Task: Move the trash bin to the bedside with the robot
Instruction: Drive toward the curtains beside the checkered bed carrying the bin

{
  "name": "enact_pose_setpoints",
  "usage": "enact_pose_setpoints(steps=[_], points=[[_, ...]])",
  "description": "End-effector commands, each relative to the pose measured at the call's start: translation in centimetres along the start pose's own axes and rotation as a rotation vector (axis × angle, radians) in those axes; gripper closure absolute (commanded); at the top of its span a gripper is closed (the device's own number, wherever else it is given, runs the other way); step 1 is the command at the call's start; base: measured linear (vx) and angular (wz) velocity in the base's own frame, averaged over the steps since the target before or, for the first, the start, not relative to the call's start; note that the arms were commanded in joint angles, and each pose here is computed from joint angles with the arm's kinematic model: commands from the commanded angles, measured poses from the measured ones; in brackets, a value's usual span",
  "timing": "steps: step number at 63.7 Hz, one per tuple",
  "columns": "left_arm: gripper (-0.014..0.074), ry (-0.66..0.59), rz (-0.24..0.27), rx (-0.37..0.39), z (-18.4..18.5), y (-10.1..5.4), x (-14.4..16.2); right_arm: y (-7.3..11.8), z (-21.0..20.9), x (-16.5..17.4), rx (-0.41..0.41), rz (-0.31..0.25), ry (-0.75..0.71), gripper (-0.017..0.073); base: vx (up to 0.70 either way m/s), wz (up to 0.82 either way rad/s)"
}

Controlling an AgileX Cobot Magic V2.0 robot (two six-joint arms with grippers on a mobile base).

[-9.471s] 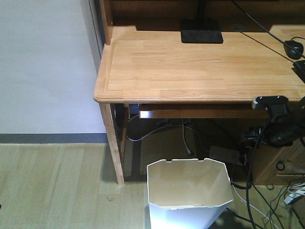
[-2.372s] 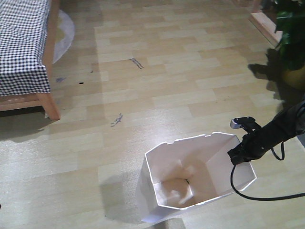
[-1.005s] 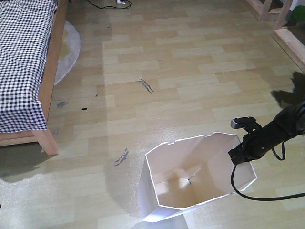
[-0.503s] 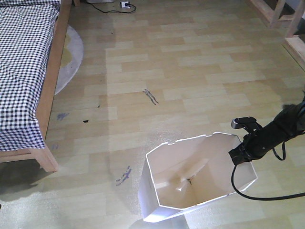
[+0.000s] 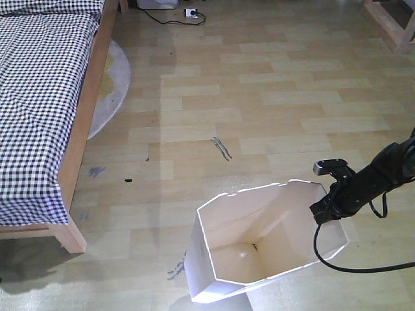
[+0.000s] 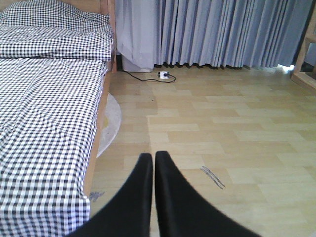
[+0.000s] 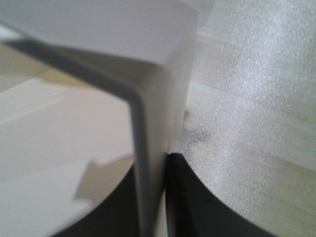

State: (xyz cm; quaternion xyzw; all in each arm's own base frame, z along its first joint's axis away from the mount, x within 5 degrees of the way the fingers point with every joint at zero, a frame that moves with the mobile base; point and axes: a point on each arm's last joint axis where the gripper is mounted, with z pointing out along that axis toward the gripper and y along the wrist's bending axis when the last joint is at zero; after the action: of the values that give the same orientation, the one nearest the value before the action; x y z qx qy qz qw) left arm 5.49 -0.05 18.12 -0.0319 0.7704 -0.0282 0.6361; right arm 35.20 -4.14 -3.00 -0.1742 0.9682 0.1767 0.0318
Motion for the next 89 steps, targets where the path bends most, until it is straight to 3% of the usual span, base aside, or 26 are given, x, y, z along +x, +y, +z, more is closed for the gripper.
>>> enact_pose_setpoints(steps=[1,89], points=[[0.0599,-0.072,-0.010,0.003,-0.02,0.00,-0.31,1.38,-3.05,-1.50,-0.089,0.016,-0.059,0.0566,0.26,0.06],[0.0599,-0.072,-0.010,0.003,-0.02,0.00,-0.31,1.38,-3.05,-1.50,-0.089,0.016,-0.059,0.0566,0.28,-0.03]])
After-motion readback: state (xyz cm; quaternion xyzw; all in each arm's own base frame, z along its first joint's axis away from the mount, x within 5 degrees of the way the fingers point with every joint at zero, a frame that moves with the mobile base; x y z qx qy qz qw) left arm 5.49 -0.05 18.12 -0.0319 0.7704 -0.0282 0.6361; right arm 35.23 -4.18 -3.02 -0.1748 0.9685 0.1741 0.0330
